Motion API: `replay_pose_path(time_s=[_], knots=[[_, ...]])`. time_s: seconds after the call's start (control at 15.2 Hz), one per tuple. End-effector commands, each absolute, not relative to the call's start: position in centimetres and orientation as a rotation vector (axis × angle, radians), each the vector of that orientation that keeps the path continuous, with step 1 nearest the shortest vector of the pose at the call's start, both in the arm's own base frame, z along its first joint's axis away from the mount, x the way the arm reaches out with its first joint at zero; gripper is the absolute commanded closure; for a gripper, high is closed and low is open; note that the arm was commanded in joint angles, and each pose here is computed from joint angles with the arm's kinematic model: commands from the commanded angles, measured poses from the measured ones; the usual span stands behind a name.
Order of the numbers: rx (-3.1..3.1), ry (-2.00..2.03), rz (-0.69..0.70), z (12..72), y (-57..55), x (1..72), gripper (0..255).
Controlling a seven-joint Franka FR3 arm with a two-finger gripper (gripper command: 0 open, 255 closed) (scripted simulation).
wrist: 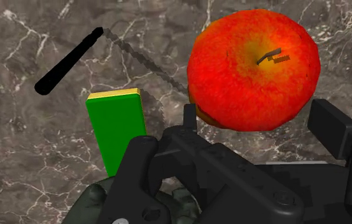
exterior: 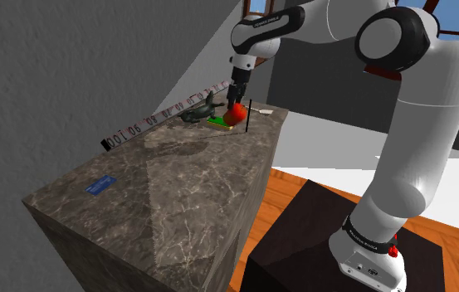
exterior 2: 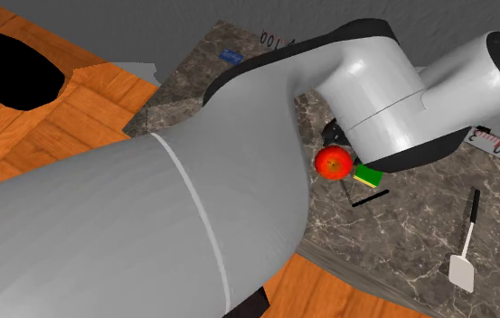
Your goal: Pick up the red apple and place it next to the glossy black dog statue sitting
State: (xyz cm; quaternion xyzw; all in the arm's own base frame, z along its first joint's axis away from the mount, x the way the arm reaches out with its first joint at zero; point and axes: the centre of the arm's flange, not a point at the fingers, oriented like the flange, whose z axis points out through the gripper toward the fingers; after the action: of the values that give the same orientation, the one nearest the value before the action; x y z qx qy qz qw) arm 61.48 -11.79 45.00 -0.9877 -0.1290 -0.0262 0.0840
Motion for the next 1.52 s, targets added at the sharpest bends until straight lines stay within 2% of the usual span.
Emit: replay_pose_path(time_s=[0.0,0.86,1.32,1.39,1.45], knots=[[-2.948,-0.385,-0.079,43.9,-11.8,61.4,255],[-2.948,-0.385,-0.079,36.9,-11.8,61.4,255],[-2.948,-0.385,-0.079,36.9,-11.8,61.4,255],[-2.948,-0.385,-0.079,36.9,-11.8,61.4,0],[-2.948,-0.385,-0.079,36.9,-11.8,61.4,0]])
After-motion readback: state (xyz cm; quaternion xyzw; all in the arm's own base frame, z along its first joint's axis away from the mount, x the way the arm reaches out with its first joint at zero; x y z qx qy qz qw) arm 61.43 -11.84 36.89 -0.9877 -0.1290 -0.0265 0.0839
